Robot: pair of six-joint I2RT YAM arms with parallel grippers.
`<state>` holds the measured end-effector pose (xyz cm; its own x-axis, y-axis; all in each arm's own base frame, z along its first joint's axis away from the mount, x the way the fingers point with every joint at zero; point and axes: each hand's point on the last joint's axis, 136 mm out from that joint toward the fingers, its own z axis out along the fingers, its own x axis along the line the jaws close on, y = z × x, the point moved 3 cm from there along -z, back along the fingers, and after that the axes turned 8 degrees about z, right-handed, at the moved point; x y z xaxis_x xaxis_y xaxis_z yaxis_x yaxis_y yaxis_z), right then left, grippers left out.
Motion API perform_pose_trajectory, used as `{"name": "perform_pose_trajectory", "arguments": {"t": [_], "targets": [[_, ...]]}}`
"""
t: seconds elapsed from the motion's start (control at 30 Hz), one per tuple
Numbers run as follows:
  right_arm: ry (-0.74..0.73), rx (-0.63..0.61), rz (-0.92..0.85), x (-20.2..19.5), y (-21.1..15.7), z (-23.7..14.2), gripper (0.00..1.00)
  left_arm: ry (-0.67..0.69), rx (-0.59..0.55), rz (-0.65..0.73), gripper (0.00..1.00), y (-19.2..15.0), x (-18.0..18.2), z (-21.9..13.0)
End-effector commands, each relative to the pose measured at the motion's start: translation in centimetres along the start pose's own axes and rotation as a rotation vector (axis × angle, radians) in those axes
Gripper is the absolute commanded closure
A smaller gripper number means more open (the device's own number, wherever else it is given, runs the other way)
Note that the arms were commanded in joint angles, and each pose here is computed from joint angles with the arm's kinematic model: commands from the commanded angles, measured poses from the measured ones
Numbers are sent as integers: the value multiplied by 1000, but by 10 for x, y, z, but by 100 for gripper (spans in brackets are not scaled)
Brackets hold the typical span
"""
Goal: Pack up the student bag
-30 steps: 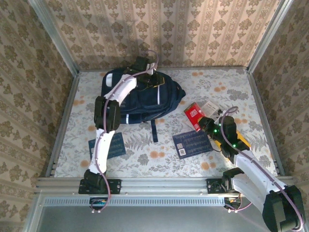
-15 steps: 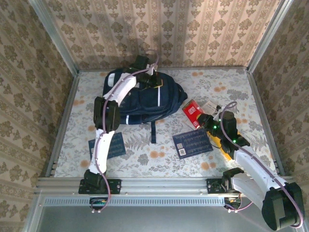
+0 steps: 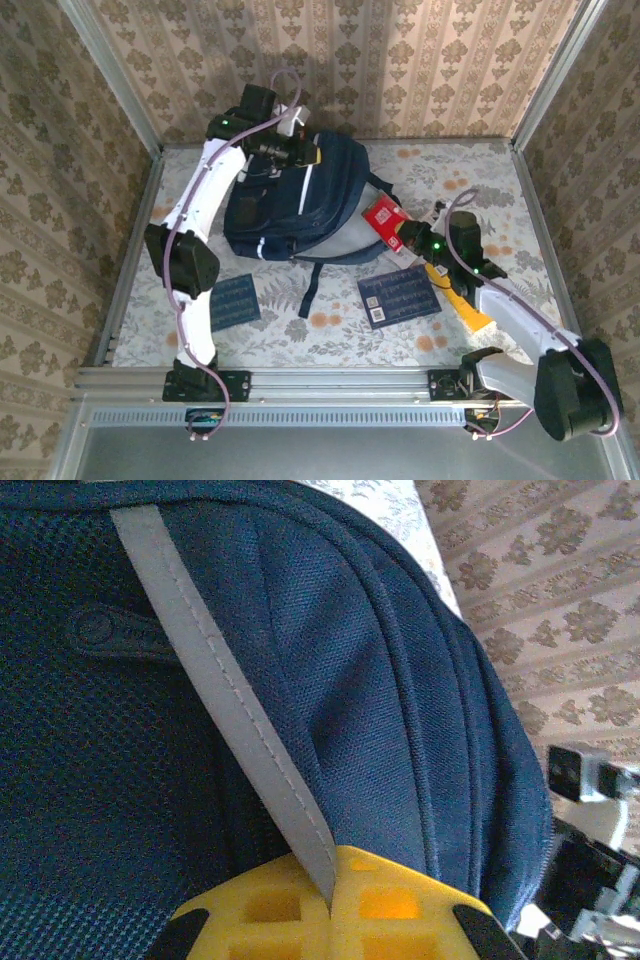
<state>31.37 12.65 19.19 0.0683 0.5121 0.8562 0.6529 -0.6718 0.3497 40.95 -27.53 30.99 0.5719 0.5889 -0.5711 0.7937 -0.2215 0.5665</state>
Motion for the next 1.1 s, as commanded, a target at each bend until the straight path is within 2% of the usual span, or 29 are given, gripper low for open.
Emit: {"name": "perform_pose_trajectory", "arguments": {"t": [0.0, 0.13, 0.23, 0.33, 0.4, 0.57, 0.63, 0.8, 1.07], "targets": [[224, 57, -56, 56, -3, 7, 99, -126, -49, 91, 100, 6, -38, -18], [341, 144, -43, 90, -17, 21, 100, -150, -32, 82, 100, 1, -41, -9], [378, 128, 5, 104, -10, 22, 100, -138, 15, 50, 98, -11, -32, 8], [395, 134, 35, 110, -8, 23, 100, -99, 69, 53, 63, -28, -39, 25], [417, 135, 61, 112, -8, 22, 100, -48, 73, 78, 47, -34, -42, 23], [470, 142, 119, 117, -7, 21, 100, 30, 50, 149, 30, -38, -65, 2], [477, 149, 131, 118, -7, 22, 100, 79, 73, 216, 22, -45, -75, 1], [473, 142, 144, 115, -8, 24, 100, 184, 197, 288, 17, -70, -73, 26], [472, 146, 126, 117, -15, 24, 100, 389, 273, 372, 17, -81, -49, 44]]}}
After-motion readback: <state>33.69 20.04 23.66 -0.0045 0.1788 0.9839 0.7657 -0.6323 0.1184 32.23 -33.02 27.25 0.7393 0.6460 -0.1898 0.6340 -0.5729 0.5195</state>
